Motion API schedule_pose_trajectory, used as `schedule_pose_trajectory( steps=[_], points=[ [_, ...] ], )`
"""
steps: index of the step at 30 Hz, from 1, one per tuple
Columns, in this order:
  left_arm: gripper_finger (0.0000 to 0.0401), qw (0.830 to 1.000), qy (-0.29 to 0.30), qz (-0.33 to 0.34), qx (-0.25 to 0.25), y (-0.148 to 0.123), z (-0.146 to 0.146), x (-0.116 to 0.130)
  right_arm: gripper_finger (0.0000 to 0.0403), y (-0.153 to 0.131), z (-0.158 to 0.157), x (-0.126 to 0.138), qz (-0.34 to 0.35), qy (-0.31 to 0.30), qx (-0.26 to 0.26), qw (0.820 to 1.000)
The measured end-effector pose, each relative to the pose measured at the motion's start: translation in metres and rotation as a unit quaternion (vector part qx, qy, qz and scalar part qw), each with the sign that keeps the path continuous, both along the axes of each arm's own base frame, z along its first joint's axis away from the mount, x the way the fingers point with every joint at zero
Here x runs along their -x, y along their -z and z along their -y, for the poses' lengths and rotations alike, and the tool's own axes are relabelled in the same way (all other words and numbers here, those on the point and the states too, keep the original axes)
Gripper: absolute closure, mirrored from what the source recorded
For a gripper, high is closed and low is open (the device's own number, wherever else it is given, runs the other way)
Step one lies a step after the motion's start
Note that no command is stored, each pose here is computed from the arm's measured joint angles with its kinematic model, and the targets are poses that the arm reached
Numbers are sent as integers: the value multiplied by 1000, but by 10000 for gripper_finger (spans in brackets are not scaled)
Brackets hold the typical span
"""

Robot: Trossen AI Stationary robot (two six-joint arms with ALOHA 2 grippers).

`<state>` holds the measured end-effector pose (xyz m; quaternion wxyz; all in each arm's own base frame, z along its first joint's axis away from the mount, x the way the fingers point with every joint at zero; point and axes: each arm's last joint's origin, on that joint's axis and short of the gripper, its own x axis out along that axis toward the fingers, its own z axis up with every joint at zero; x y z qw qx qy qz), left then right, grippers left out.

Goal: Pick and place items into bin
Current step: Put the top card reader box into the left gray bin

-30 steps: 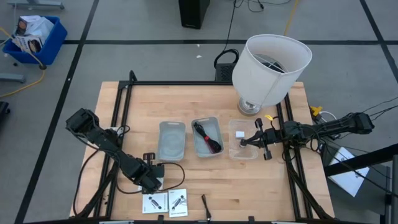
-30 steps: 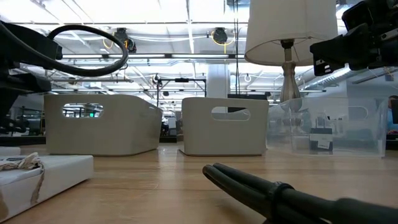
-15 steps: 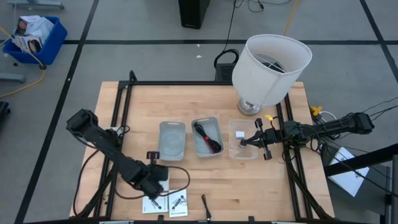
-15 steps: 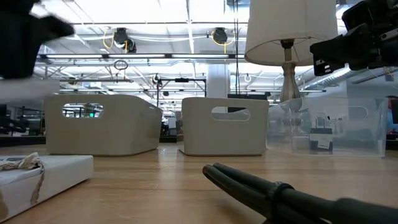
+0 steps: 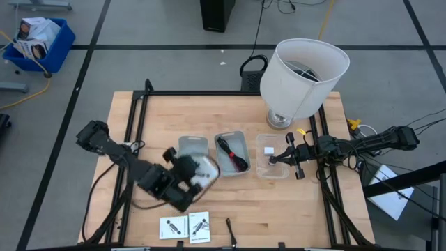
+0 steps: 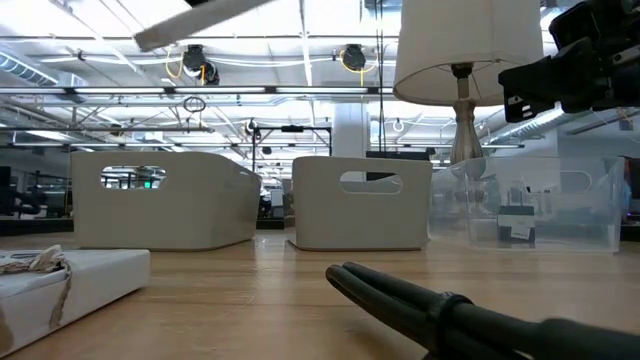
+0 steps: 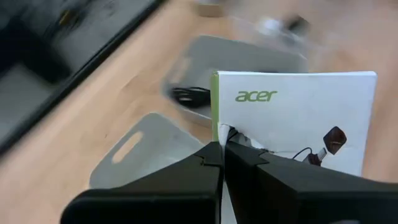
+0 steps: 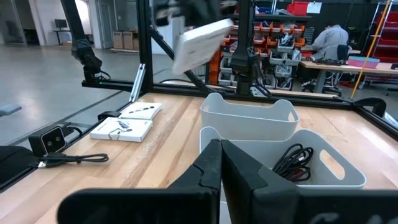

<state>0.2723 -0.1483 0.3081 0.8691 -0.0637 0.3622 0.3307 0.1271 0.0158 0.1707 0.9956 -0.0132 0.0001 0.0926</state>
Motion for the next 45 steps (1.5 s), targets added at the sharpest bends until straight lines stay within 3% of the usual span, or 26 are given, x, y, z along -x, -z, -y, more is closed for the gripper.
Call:
schedule_pose_trajectory(
  steps=[3, 8, 19, 29, 45],
  points=[
    [392, 996, -83, 9, 38, 0, -20, -4, 401, 0, 0, 0, 0, 0, -1, 1000],
    [396, 985, -159, -21, 70, 8, -48, -8, 401, 0, 0, 0, 0, 0, -1, 1000],
    [395, 955, -261, -92, 107, 53, -84, -4, 401, 0, 0, 0, -1, 0, -7, 1000],
    [397, 945, -275, -97, 149, 82, -103, -9, 401, 0, 0, 0, -1, 0, -4, 1000],
    [397, 933, -303, -105, 165, 101, -95, 2, 401, 0, 0, 0, 0, 0, -4, 1000]
  ],
)
